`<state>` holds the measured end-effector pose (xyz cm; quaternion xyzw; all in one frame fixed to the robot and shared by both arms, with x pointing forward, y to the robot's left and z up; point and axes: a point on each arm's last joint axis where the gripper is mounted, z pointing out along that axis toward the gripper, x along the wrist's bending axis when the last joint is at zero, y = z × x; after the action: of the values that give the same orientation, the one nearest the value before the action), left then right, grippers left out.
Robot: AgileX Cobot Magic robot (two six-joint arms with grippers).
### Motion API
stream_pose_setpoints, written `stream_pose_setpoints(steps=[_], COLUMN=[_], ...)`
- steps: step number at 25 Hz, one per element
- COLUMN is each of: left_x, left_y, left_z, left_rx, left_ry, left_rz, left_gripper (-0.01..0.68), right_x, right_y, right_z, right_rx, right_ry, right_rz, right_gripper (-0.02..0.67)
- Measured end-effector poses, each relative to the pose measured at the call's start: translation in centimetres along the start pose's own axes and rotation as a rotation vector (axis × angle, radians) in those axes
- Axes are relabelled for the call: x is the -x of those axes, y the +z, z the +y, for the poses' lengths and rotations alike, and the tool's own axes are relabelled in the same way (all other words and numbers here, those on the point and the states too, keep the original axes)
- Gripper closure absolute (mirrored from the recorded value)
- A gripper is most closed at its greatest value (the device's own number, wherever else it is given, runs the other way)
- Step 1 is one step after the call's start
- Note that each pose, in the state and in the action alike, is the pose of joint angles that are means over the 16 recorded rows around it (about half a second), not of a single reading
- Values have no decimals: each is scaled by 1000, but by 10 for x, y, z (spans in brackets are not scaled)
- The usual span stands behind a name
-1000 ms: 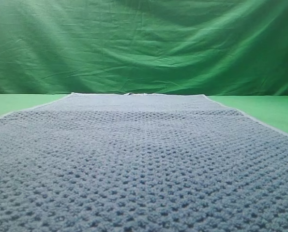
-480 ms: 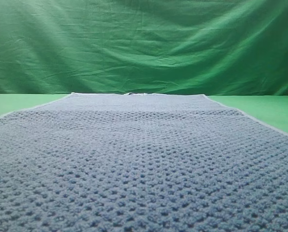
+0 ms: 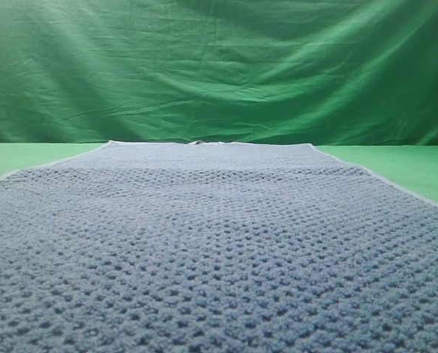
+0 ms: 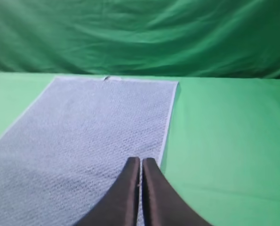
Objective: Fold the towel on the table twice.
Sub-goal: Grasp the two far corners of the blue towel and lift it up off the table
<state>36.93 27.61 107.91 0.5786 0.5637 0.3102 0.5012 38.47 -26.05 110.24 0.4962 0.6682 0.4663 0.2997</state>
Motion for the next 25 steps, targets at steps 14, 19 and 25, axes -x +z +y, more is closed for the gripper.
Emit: stream_pose_setpoints(steps=[14,19,25], left_x=[-8,-12,-17], left_y=[114,157,199], left_z=[21,16,3], left_rx=[-454,-586,-704], left_ry=[39,50,64], left_rz=[-5,3,30], left_gripper=[673,673,673], right_x=[18,20,16], right_y=[78,114,158], right_z=[21,18,6], right_rx=[-442,-572,-691], right_ry=[56,85,81], right_rz=[19,25,28], right_gripper=[649,649,649])
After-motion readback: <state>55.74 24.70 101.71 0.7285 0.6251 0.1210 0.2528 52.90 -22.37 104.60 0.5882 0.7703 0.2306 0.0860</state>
